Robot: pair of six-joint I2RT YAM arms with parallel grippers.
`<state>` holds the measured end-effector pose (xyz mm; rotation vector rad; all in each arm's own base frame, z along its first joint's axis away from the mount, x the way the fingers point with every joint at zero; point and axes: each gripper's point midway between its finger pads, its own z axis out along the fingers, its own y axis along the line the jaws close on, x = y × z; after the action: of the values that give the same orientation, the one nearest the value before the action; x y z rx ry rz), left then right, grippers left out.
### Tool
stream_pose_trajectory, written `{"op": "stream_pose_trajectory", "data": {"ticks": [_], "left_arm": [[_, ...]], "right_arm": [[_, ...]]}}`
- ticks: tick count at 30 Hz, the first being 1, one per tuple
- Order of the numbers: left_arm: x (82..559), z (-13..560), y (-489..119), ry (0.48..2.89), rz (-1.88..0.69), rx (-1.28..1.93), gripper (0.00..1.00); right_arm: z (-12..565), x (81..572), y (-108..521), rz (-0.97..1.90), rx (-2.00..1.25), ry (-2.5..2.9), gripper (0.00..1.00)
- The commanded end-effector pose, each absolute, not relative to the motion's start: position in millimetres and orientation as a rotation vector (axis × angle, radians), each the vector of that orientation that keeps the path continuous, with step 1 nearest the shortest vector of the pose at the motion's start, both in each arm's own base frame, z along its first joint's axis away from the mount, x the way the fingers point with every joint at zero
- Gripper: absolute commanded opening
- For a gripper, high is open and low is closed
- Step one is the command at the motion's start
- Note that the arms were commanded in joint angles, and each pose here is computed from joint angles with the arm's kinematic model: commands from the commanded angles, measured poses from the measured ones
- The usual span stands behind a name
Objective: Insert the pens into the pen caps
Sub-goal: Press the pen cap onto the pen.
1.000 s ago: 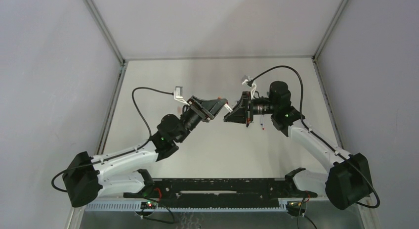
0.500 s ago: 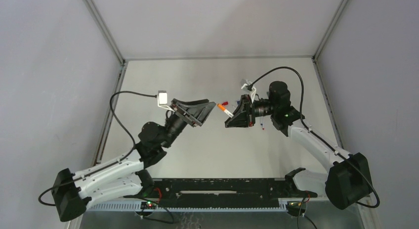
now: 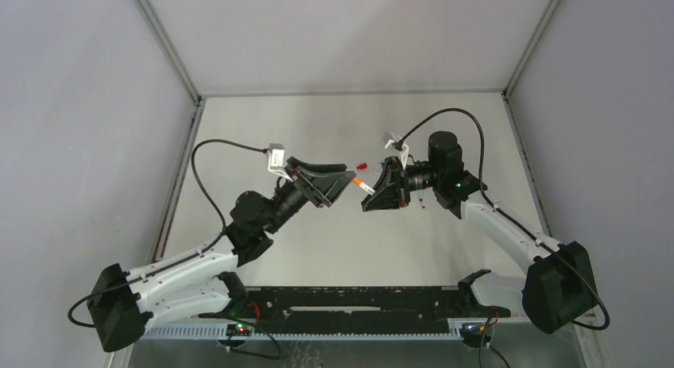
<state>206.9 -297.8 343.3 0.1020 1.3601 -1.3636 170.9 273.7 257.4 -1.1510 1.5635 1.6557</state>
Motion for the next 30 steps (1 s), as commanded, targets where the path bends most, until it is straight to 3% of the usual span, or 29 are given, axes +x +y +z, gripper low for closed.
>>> {"op": "stream_pose_trajectory", "data": {"ticks": [1,15,25,28,30], "left_arm": [[192.2,375.1,-299.6,1.219,-1.418,0.217,0.6],[198.3,365.5,-311.4,1.254,-1.449,0.228,0.48],[194.4,365.5,-320.9,1.257,-1.507,0.252,0.23],[195.5,364.3,-322.0,1.264,-1.517,0.239,0.04],[197.2,363.0,-322.2,1.273,-1.524,0.222,0.0]], "right_arm": [[271.0,170.1,275.8,1.638,-1.209,1.482,0.0],[272.4,166.9,275.7,1.65,-1.226,1.468,0.0],[271.9,168.8,276.1,1.643,-1.218,1.477,0.0],[271.0,170.3,276.3,1.637,-1.208,1.488,0.0],[269.6,173.2,276.8,1.621,-1.195,1.505,0.0]]}}
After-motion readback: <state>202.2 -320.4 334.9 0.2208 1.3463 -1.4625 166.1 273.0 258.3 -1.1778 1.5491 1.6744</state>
